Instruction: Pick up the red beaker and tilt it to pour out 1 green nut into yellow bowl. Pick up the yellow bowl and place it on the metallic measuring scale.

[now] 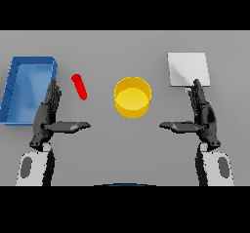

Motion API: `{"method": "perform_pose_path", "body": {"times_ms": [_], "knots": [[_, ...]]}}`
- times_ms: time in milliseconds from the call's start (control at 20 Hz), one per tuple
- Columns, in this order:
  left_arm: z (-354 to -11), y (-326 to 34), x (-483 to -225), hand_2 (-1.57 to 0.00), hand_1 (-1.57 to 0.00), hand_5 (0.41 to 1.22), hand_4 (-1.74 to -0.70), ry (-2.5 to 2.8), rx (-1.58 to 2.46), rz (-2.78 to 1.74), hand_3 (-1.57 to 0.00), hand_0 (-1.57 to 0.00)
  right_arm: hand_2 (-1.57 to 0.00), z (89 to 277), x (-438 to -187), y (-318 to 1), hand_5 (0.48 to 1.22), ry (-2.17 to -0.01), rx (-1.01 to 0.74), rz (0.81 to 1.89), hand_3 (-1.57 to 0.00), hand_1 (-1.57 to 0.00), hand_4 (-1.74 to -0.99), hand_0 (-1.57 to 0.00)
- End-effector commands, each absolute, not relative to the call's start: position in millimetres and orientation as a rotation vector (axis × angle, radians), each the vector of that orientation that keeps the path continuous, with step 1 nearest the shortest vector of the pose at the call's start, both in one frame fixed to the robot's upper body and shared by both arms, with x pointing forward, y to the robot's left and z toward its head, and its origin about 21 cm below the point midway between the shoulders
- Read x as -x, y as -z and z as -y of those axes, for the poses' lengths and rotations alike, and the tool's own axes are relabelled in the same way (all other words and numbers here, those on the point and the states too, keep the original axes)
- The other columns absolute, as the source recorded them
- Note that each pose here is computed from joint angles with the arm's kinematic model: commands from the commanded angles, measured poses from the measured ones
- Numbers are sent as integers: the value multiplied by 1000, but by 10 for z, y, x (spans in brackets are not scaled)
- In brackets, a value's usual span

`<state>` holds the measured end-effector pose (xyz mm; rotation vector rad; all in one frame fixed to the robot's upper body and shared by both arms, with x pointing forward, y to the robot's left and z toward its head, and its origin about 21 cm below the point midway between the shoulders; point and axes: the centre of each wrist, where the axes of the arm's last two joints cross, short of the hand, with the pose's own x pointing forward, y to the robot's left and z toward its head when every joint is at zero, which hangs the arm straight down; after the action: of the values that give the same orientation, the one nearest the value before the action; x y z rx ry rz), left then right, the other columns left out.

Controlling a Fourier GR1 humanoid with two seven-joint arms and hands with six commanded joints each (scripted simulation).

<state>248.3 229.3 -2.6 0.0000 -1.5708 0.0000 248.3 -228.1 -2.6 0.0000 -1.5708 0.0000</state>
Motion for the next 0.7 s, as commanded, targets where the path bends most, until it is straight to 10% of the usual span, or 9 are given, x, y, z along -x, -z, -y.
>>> {"method": "perform_pose_path", "body": {"times_ms": [0, 650], "knots": [[-2298, 27, -2476, 1, 1, 660, -1141, -1, -1, 1572, 1, 1, 1, 2276, -2485, 26, 578, 1, 0, 1571, 1, 1, -1071, 1], [-2293, -224, -2082, 1, 1, 652, -1139, 244, -76, 1575, 1, 1, 1, 2142, -2266, -101, 600, -291, 207, 1699, 1, 1, -1118, 1]]}}
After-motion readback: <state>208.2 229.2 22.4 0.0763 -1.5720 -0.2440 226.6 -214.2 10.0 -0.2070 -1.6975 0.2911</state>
